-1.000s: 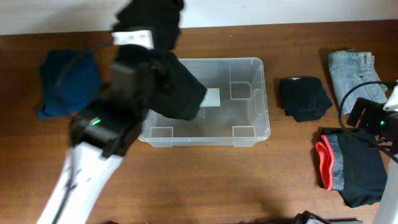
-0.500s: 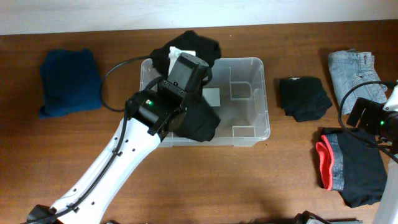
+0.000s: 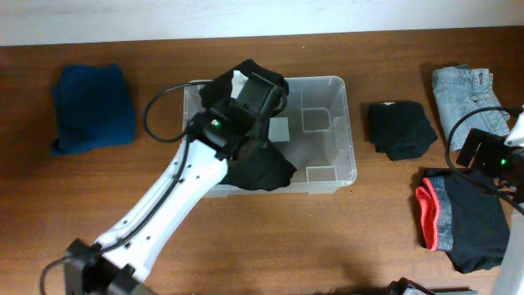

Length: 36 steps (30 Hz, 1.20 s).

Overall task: Pack container
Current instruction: 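Carry the black trousers with the left gripper into the container, then lower the trousers into the container and release the left gripper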

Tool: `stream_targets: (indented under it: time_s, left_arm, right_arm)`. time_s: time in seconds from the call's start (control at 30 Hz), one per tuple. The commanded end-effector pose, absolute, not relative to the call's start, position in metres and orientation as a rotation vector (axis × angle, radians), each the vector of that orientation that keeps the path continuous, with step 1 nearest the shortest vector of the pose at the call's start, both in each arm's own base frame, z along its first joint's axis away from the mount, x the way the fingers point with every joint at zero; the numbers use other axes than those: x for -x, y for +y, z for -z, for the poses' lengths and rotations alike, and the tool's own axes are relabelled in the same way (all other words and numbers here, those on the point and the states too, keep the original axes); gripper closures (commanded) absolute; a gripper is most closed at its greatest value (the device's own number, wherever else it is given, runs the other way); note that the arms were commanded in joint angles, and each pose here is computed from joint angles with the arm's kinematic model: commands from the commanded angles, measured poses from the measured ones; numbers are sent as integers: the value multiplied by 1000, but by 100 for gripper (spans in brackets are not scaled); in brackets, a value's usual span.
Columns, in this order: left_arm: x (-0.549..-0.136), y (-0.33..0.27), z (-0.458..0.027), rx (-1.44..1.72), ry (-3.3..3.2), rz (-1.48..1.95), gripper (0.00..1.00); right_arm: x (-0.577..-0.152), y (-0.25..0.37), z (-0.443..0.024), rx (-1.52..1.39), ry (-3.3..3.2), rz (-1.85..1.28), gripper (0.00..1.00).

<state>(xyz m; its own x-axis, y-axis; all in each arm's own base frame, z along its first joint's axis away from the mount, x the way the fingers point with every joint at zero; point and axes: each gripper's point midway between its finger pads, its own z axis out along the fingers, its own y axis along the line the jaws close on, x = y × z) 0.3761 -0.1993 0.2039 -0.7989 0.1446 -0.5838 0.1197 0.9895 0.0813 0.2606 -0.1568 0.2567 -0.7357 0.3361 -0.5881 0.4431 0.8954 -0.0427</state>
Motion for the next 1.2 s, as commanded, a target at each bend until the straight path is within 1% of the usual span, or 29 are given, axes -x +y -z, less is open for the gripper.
stream_targets:
  time_s: [0.0,0.13,0.2,0.23,0.53,0.6,0.63,0.67,0.7,0.83,0.87,0.93,1.07,1.17]
  left_arm:
    - [-381,-213,-209,-210,2487,-26,99]
    - [-383,-217,-209,-213,2476,-16,97]
    - [-384,-218,-210,-212,2469,-10,92]
    - [-385,-219,-211,-215,2465,-7,91]
    - [-396,-231,-224,-203,2402,58,91]
    - [-396,-234,-225,-206,2399,82,86]
    - [-396,-236,-225,-210,2398,95,82]
    - [-396,-237,-225,-212,2398,104,74]
    - [-396,-239,-226,-214,2397,113,70]
    - [-397,-243,-227,-219,2393,139,68]
    - [-396,-243,-227,-221,2394,142,66]
    - [-396,-245,-226,-226,2398,153,56]
    - [-395,-247,-227,-238,2396,162,54]
    - [-397,-248,-234,-287,2374,151,50]
  right_arm:
    - [-261,-158,-262,-569,2446,241,2]
    - [-261,-158,-262,-569,2446,241,2]
    - [-261,-158,-262,-569,2446,241,2]
    - [-261,-158,-262,-569,2446,241,2]
    - [-261,-158,-262,-569,2446,241,2]
    - [-261,-158,-262,-569,2446,241,2]
    - [-261,-158,-262,-569,2446,241,2]
    - [-261,-158,-262,-569,2446,241,2]
    - [-261,-158,-262,-569,2446,241,2]
    - [-261,-158,-262,-569,2446,241,2]
    - [-261,-158,-262,-569,2446,241,2]
    - [-261,-158,-262,-569,2446,241,2]
    - [-261,-158,-262,-569,2446,241,2]
    - [-261,-158,-262,-569,2446,241,2]
